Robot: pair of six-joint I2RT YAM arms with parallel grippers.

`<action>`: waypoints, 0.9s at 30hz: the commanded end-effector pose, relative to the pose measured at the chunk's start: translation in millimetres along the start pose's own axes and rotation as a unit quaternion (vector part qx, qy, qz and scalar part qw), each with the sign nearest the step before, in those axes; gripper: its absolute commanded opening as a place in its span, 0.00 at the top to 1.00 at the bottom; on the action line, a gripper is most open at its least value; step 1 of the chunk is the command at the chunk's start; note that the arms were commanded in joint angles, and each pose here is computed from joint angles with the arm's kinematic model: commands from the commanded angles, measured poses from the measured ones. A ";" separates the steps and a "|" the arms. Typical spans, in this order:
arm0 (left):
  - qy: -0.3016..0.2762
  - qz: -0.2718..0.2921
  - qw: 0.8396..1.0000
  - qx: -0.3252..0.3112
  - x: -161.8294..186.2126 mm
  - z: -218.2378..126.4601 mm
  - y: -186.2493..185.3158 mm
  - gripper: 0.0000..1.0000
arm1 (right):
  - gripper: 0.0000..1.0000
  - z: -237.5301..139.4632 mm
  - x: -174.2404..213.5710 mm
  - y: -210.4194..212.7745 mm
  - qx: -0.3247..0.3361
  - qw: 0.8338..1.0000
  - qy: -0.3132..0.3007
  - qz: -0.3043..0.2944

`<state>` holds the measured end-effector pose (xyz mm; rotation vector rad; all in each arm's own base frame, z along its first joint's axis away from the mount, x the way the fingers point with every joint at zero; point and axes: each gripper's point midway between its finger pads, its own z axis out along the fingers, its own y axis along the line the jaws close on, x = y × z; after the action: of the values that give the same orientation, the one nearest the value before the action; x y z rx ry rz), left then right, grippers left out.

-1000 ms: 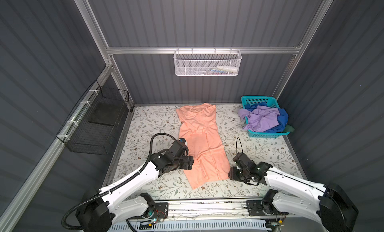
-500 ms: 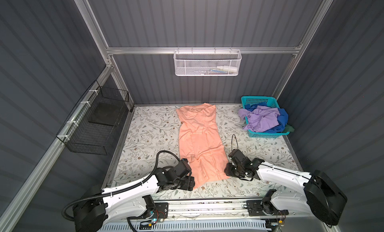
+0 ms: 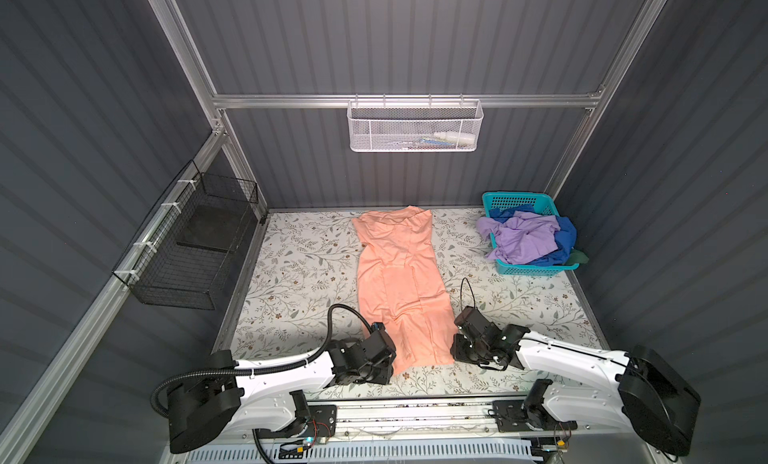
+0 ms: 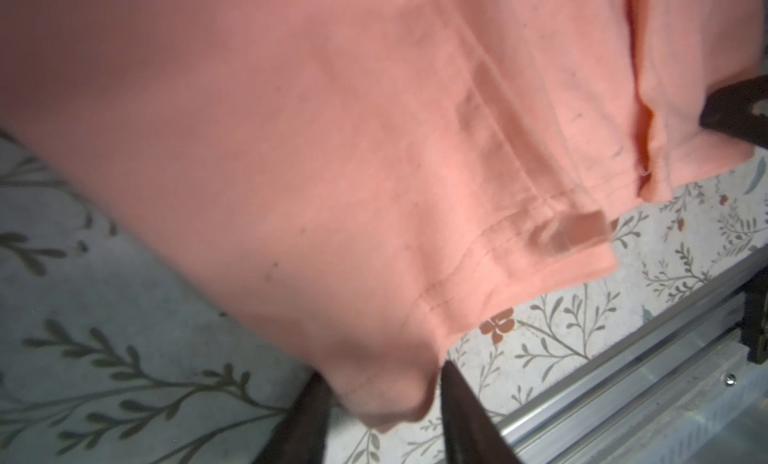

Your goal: Fold and stack the t-shirts

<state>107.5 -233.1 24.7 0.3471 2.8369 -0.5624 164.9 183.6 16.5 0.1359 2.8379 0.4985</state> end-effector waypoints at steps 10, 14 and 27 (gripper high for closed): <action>-0.017 -0.009 0.999 -0.040 -3.3 -24.5 14.8 1.00 | 1.00 -50.3 4.7 18.2 0.006 1.000 -0.016 -0.017; -0.047 -0.014 0.999 -0.014 -13.2 -52.7 6.1 1.00 | 1.00 -68.4 12.2 26.2 -0.005 1.000 -0.016 -0.017; -0.110 -0.021 0.992 -0.056 -37.8 -93.7 16.2 1.00 | 1.00 -96.2 -8.5 68.9 -0.086 0.994 -0.070 0.004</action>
<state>123.4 -195.6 107.8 0.2335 2.6765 -0.4945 135.9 210.2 114.7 0.0804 2.7132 0.6597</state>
